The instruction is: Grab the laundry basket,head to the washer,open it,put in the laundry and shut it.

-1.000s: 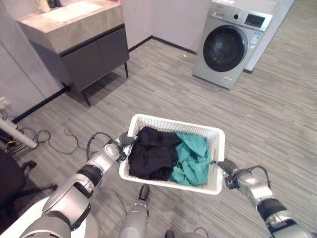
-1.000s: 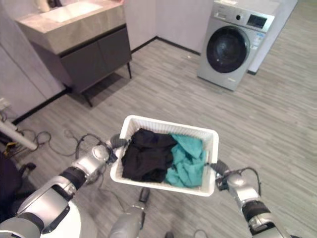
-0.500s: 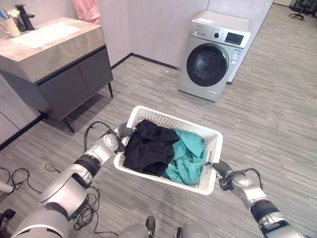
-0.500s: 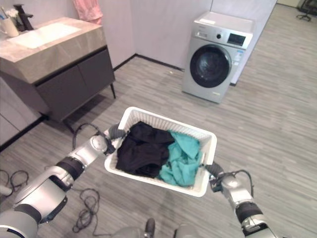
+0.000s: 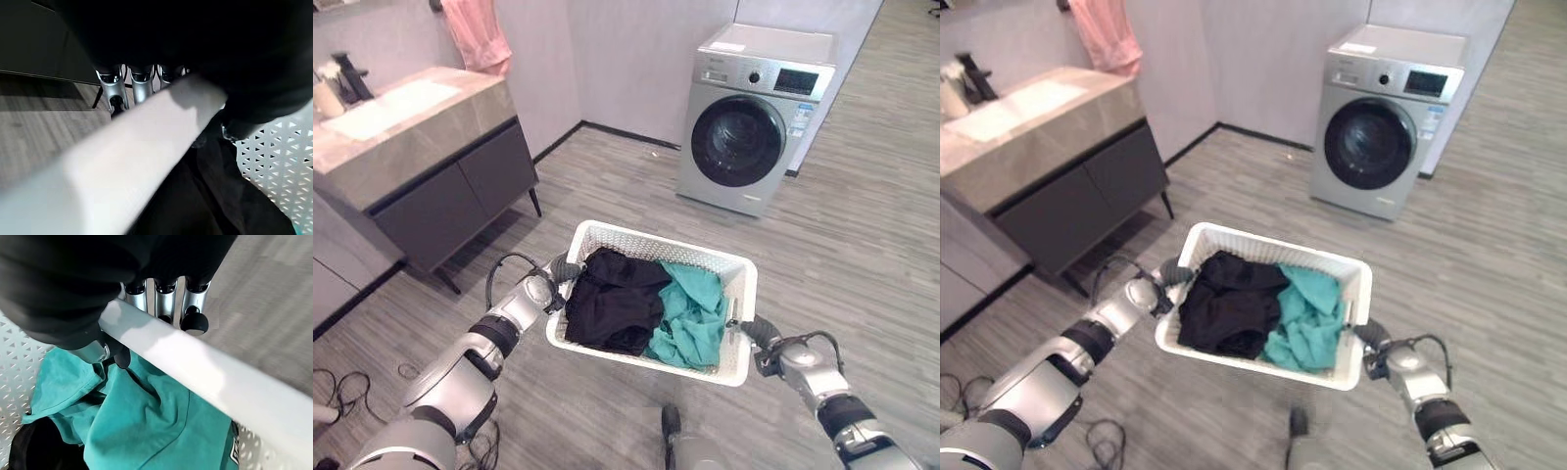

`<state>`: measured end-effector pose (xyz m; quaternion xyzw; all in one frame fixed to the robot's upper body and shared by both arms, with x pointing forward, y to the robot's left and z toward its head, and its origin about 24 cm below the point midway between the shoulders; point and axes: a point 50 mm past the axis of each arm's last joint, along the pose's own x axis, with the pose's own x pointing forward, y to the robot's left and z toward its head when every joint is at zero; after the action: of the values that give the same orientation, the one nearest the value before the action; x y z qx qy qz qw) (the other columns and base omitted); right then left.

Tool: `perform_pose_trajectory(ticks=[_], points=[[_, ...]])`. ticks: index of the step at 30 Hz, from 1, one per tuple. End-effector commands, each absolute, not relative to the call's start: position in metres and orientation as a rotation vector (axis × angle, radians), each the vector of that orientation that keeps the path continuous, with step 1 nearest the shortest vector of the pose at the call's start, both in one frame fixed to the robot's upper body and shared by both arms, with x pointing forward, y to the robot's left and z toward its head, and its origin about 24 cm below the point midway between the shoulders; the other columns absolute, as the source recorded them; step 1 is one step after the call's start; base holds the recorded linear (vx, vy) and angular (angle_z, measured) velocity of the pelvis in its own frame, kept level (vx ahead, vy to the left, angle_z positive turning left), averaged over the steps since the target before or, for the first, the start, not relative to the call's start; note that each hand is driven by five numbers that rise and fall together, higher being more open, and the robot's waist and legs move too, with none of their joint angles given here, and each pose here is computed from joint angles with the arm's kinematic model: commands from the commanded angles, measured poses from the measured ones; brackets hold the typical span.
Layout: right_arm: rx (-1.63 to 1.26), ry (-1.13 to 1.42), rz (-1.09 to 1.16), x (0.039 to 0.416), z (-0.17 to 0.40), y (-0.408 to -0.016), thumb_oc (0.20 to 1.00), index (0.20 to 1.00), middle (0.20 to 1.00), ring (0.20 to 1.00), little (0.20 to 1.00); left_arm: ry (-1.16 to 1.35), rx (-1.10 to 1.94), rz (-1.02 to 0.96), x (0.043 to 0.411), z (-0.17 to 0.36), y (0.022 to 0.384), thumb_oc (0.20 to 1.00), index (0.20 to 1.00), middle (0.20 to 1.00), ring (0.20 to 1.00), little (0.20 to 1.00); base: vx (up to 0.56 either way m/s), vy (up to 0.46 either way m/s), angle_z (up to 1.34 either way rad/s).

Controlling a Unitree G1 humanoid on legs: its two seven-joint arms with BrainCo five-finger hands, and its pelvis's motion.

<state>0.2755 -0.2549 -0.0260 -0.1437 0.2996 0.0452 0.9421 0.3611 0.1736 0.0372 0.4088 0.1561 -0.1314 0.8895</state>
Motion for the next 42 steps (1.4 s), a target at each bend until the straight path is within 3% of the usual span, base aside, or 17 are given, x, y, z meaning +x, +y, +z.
perform_pose_trajectory(ticks=[1, 21, 32, 42], points=[[-0.287, 0.424, 0.028, 0.302, 0.018, -0.272, 0.2, 0.2, 0.2, 0.2, 0.2, 0.154, 0.817, -0.209, 0.379, 0.082, 0.18, 0.2, 0.2, 0.2, 0.2, 0.2, 0.2, -0.364, 0.13], [-0.264, 0.461, 0.002, 0.284, -0.005, -0.271, 0.2, 0.2, 0.2, 0.2, 0.2, 0.113, 0.823, -0.274, 0.383, 0.085, 0.158, 0.2, 0.2, 0.2, 0.2, 0.2, 0.31, 0.008, -0.04], [-0.261, 0.517, 0.004, 0.29, -0.014, -0.266, 0.2, 0.2, 0.2, 0.2, 0.2, 0.12, 0.859, -0.251, 0.381, 0.087, 0.17, 0.2, 0.2, 0.2, 0.2, 0.2, 0.33, 0.145, -0.21], [-0.275, 0.487, -0.041, 0.289, -0.003, -0.283, 0.2, 0.2, 0.2, 0.2, 0.2, 0.146, 0.878, -0.232, 0.38, 0.078, 0.173, 0.2, 0.2, 0.2, 0.2, 0.2, 0.29, -0.178, 0.42]])
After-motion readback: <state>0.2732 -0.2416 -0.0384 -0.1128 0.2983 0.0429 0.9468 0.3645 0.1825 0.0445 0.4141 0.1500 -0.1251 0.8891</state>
